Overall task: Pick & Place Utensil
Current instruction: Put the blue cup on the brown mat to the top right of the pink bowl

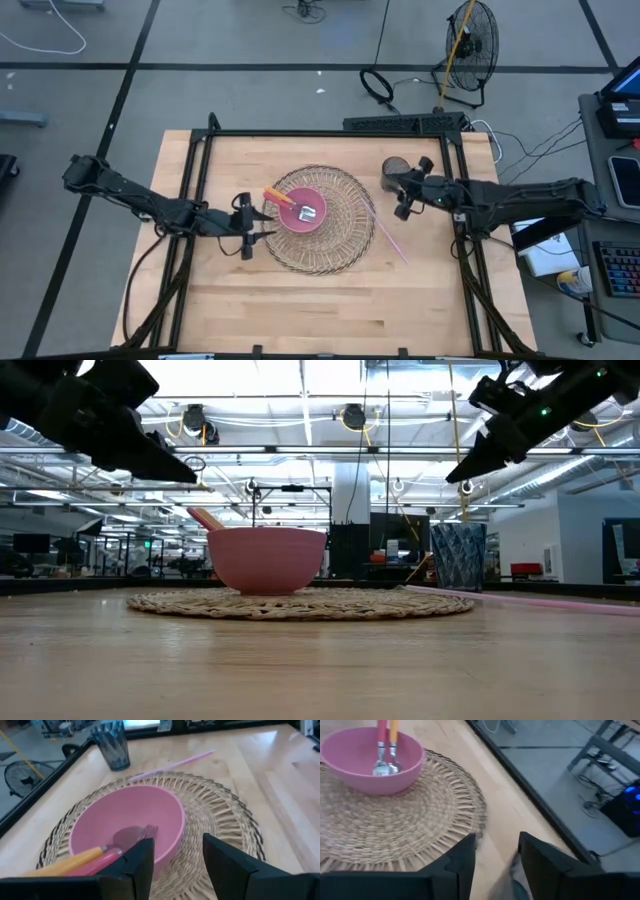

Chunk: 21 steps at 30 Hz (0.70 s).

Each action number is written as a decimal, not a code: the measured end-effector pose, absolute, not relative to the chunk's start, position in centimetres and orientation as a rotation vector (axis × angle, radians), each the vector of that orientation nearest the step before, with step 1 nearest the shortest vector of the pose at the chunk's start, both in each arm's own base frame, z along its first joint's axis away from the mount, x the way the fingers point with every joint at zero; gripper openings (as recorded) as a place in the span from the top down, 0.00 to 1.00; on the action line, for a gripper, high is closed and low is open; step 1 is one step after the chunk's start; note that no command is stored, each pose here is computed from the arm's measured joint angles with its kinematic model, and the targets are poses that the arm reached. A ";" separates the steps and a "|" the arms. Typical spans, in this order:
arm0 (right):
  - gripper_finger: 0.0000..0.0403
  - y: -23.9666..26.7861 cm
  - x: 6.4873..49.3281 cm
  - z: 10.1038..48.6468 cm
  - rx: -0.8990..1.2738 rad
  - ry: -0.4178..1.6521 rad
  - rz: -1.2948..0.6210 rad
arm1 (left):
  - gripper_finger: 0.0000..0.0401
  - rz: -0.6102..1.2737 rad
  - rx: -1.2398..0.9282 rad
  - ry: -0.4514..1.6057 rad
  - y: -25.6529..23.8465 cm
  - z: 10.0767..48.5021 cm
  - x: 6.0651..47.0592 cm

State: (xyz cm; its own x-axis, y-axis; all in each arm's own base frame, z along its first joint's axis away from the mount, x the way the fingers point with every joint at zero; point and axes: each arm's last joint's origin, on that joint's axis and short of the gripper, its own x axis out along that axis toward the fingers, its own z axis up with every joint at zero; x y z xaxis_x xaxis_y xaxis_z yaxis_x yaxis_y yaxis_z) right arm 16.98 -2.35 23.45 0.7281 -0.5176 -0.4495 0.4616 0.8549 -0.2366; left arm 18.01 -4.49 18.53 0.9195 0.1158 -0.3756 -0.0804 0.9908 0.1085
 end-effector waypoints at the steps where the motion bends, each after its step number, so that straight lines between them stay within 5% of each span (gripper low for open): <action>1: 0.63 -2.4 16.9 23.6 -0.115 0.539 -0.554 | 0.58 0.099 0.096 0.386 -4.5 18.6 18.0; 21: 0.56 -5.9 17.7 21.9 -0.051 0.763 -0.584 | 0.58 0.095 0.078 0.350 -4.6 18.9 18.2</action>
